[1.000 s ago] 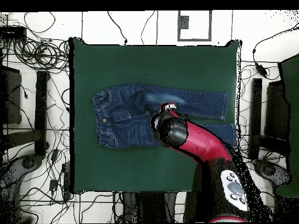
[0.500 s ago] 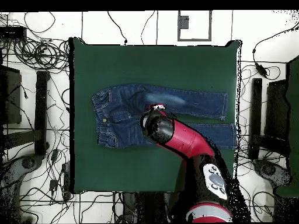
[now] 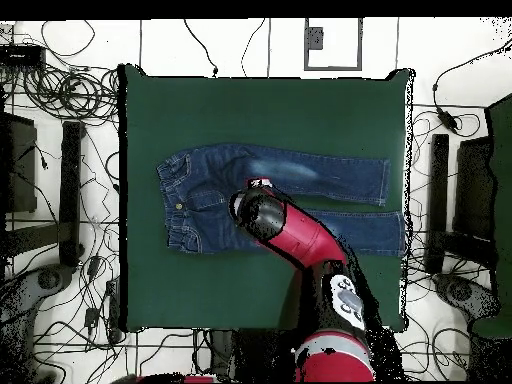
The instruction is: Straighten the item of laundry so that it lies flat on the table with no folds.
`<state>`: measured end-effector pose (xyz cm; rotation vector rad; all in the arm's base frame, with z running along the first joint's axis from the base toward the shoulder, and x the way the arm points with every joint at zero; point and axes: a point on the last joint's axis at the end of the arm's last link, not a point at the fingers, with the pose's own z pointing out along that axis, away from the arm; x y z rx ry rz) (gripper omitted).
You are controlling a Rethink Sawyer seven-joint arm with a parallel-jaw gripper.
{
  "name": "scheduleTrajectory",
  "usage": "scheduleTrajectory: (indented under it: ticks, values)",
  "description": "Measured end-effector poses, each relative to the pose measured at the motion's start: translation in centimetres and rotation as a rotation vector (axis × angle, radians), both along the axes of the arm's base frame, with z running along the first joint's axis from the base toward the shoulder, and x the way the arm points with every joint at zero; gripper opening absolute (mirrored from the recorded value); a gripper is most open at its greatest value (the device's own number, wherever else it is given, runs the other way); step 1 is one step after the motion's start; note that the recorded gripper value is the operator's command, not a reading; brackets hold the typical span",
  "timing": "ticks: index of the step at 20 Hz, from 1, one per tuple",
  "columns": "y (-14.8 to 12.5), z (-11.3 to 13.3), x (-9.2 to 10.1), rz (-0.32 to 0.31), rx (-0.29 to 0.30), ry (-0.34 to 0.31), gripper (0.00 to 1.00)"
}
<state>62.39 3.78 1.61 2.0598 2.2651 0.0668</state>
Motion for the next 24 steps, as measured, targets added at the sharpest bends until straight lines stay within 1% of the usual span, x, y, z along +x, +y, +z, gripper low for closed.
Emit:
scheduleTrajectory:
  ticks: [3, 4, 12, 24]
  values:
    - [0.8, -0.5, -0.1, -0.012, 0.007, 0.008, 1.00]
    - [1.6, -0.9, -0.2, -0.019, 0.015, 0.014, 1.00]
    - [2.8, -0.9, 0.0, -0.039, 0.028, 0.014, 1.00]
    - [2.1, -0.9, 0.3, -0.079, 0.045, 0.013, 1.00]
